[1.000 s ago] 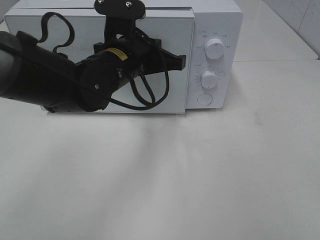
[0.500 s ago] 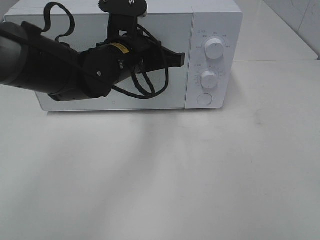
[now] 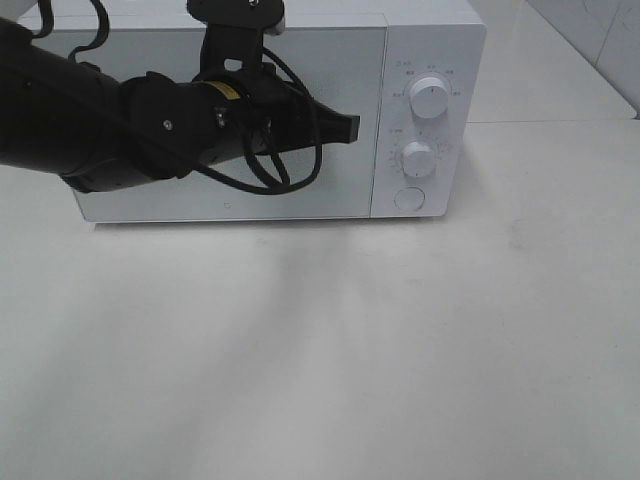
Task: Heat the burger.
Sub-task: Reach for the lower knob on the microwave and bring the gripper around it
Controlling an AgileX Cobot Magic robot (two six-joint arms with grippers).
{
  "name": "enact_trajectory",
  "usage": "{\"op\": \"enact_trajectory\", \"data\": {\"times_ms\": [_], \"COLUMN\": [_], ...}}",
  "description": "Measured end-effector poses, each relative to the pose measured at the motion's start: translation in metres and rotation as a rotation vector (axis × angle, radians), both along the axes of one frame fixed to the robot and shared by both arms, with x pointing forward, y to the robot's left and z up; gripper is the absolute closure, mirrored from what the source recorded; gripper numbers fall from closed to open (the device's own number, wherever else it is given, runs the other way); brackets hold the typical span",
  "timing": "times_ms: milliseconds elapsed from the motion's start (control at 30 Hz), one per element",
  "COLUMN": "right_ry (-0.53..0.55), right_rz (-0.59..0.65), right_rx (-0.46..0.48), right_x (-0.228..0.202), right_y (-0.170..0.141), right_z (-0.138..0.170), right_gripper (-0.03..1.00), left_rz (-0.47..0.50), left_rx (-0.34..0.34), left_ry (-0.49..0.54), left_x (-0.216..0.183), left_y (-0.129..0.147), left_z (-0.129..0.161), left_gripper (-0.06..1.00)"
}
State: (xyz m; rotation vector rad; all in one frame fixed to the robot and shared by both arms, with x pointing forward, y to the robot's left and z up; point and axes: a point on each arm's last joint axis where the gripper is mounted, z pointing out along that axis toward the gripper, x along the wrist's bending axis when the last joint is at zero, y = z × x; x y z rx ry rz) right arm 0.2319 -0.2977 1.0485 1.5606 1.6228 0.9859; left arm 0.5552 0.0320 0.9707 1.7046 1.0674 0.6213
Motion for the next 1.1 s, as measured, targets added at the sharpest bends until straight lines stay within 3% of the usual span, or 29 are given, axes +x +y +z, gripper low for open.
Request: {"op": "enact_trajectory", "data": {"times_ms": [133, 167, 200, 267, 300, 333, 367, 400, 433, 567, 633, 867, 1033, 1100], "right_ry": [0.0, 0.0, 0.0, 0.0, 0.0, 0.0, 0.0, 0.0, 0.0, 0.0, 0.0, 0.0, 0.0, 0.0], "right_rz": [0.0, 0.0, 0.0, 0.0, 0.0, -0.001, -0.001, -0.001, -0.001, -0.001, -0.001, -0.001, -0.001, -0.001], "right_rx": [0.001, 0.001, 0.001, 0.001, 0.001, 0.002, 0.002, 0.002, 0.002, 0.002, 0.002, 0.002, 0.002, 0.002], "right_x": [0.0, 0.0, 0.0, 0.0, 0.0, 0.0, 0.0, 0.0, 0.0, 0.0, 0.0, 0.0, 0.0, 0.0], "right_y": [0.0, 0.0, 0.0, 0.0, 0.0, 0.0, 0.0, 0.0, 0.0, 0.0, 0.0, 0.0, 0.0, 0.0], "right_z": [0.0, 0.0, 0.0, 0.0, 0.0, 0.0, 0.0, 0.0, 0.0, 0.0, 0.0, 0.0, 0.0, 0.0], "right_gripper": [0.21, 0.21, 0.21, 0.21, 0.21, 0.21, 0.21, 0.21, 0.21, 0.21, 0.21, 0.21, 0.21, 0.21], "left_rz": [-0.042, -0.064, -0.064, -0.091, -0.091, -0.106, -0.119, -0.119, -0.146, -0.204, -0.299, -0.402, -0.364, -0.295], "left_rx": [0.028, 0.044, 0.044, 0.071, 0.071, 0.085, 0.095, 0.095, 0.11, 0.145, 0.221, 0.293, 0.278, 0.269], "left_ry": [0.07, 0.112, 0.112, 0.178, 0.178, 0.218, 0.246, 0.246, 0.295, 0.375, 0.479, 0.614, 0.699, 0.742], "left_x": [-0.013, -0.021, -0.021, -0.031, -0.031, -0.038, -0.042, -0.042, -0.048, -0.059, -0.074, -0.095, -0.096, -0.088], "left_y": [0.003, 0.006, 0.006, 0.011, 0.011, 0.015, 0.016, 0.016, 0.018, 0.02, 0.024, 0.034, 0.058, 0.084], "left_z": [-0.002, -0.003, -0.003, -0.007, -0.007, -0.009, -0.011, -0.011, -0.011, -0.01, -0.009, 0.005, 0.022, 0.033], "left_gripper": [0.94, 0.85, 0.85, 0.52, 0.52, 0.25, 0.14, 0.14, 0.02, -0.03, -0.04, -0.04, -0.04, -0.04]}}
